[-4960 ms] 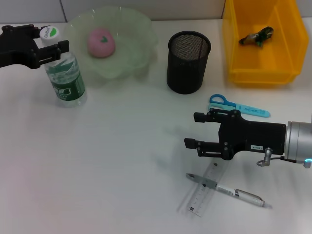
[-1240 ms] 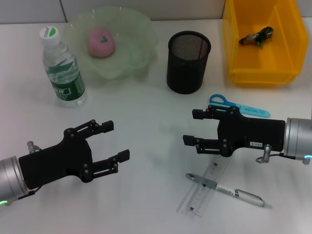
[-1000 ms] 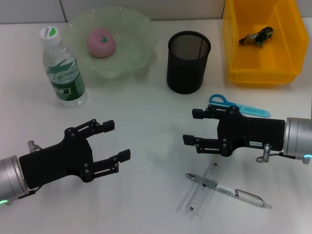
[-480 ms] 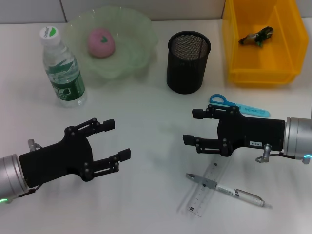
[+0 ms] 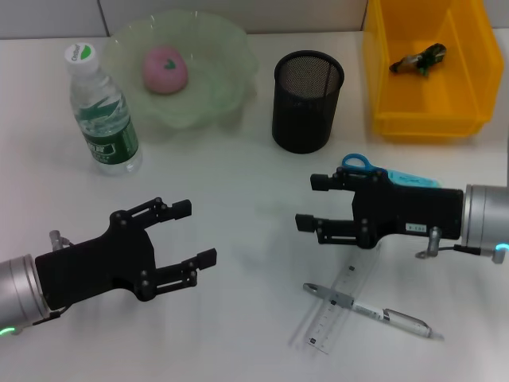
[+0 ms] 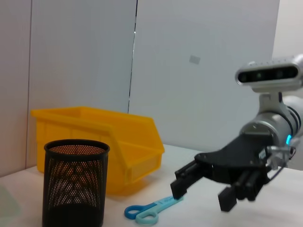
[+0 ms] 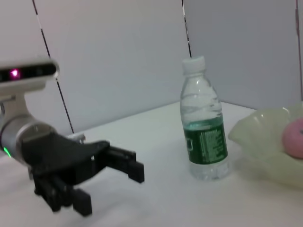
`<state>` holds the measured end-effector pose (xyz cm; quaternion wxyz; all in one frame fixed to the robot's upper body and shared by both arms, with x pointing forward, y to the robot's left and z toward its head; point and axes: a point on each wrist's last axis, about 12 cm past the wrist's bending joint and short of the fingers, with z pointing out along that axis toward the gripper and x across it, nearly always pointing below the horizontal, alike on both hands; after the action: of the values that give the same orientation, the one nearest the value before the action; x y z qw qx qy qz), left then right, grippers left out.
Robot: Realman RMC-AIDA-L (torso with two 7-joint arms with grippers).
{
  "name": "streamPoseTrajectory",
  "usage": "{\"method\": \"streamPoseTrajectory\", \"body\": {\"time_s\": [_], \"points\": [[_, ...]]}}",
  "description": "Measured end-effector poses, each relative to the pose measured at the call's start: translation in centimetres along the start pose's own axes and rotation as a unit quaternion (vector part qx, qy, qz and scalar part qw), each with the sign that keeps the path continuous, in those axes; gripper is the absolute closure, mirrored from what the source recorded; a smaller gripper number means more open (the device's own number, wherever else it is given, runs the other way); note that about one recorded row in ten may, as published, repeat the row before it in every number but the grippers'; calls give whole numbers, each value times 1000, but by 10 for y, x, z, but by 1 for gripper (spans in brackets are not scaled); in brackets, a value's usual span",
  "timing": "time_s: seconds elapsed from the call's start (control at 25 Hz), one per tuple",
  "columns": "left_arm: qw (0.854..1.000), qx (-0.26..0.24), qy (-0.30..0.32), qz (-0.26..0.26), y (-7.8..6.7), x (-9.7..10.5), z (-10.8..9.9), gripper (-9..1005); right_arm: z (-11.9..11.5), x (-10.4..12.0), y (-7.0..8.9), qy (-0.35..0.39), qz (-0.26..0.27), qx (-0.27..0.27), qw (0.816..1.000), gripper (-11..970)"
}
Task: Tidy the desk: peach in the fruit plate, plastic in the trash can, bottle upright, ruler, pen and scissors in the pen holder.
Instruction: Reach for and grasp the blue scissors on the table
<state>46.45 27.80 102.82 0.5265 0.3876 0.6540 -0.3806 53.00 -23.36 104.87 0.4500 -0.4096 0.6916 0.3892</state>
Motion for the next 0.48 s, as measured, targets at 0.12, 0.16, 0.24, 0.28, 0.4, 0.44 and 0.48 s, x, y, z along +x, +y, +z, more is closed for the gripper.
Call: {"method": "streamPoseTrajectory", "body": {"time_s": [0.12, 0.16, 0.24, 0.28, 0.4, 0.44, 0.48], "points": [[1000, 1, 1, 0, -1, 0, 0, 197, -9, -21, -9, 26, 24, -12, 999, 218], [1000, 2, 1, 1, -1, 0, 0, 197, -11, -26, -11, 39, 30, -15, 999, 218], [1000, 2, 0, 7, -1, 1, 0, 197, -15, -48, -20, 94, 46, -21, 994, 218], [1000, 2, 0, 7, -1, 1, 0, 197, -15, -48, -20, 94, 46, -21, 994, 218], [1000, 2, 0, 7, -1, 1, 1, 197, -16, -65, -26, 138, 53, -27, 989, 218], [1000, 2, 0, 8, -1, 1, 1, 197, -14, -76, -29, 169, 60, -38, 983, 218], [1000, 2, 0, 8, -1, 1, 1, 197, -14, -76, -29, 169, 60, -38, 983, 218]]}}
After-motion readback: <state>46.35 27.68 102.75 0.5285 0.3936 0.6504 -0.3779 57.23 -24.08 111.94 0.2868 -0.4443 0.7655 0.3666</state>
